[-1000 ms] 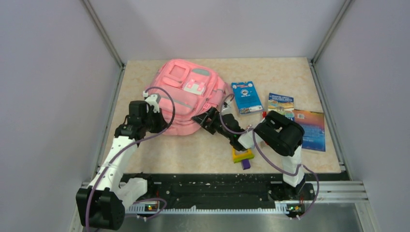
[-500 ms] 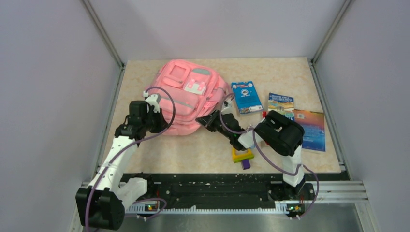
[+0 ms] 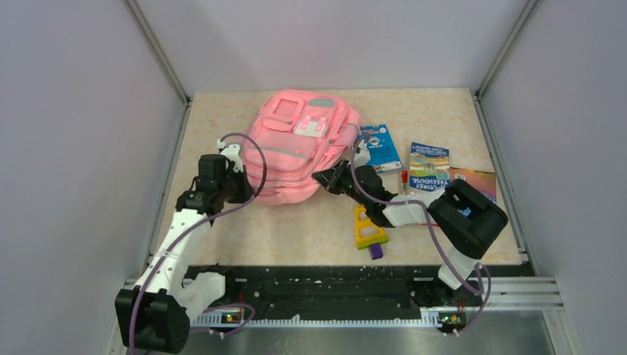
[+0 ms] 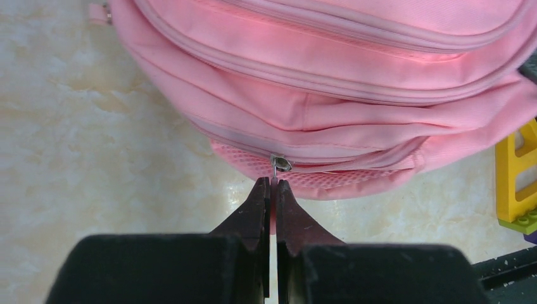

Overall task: Pack the student bag
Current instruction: Unzip the student bag at the center of the board.

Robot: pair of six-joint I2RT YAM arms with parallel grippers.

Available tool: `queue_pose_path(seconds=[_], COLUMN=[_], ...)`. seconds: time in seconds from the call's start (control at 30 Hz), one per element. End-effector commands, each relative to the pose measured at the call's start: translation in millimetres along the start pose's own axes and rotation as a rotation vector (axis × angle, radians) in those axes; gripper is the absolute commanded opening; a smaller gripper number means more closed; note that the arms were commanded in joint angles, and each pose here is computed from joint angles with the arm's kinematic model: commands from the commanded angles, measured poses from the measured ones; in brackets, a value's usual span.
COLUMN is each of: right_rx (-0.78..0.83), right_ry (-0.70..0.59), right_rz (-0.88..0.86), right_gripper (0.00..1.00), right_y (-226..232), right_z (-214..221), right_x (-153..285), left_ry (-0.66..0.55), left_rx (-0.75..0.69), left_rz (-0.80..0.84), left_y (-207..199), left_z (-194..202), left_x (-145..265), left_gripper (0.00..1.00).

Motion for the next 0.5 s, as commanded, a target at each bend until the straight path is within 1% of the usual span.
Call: queue_pose_path(seconds=[0.0, 0.1, 0.2, 0.33, 0.47], right_rx=[0.134, 0.161, 0.188, 0.215, 0.256], right_ry=[-0.099, -0.061, 0.017, 0.133, 0.209], right_rz=[-0.095, -0.126, -0.167, -0.224, -0.273], right_gripper=[0.0, 0.0, 0.0, 0.0, 0.0], right_y=[32.3, 38.2, 46.3, 57.3, 71.3], right_z=[-42.7, -51.8, -59.1, -63.2, -65.7], right_x=[10.8, 17.5, 21.1, 28.4, 40.5], left_ry=[-0.11, -0.107, -0.116, -0.124, -0.131], left_rx=[-0.017, -0.014, -0.008, 0.013, 0.03], left_rz=[-0.105, -0.161, -0.223, -0.255, -0.283], left_y=[7.8, 12.4, 17.3, 19.6, 21.6], left_z=[-18.7, -18.2, -18.4, -18.6, -19.7], left_x=[7.3, 8.7, 11.2, 11.7, 13.2], left_gripper=[0.0, 0.0, 0.0, 0.0, 0.0])
Point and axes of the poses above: each gripper's point midway between its finger pads, its own x axis back along the fingers, its own y axis along the line the jaws close on, z = x × y, the point moved 9 cm from there along x, back along the fingers, and after that the axes turned 4 degrees about -x, right-handed, at the moved point
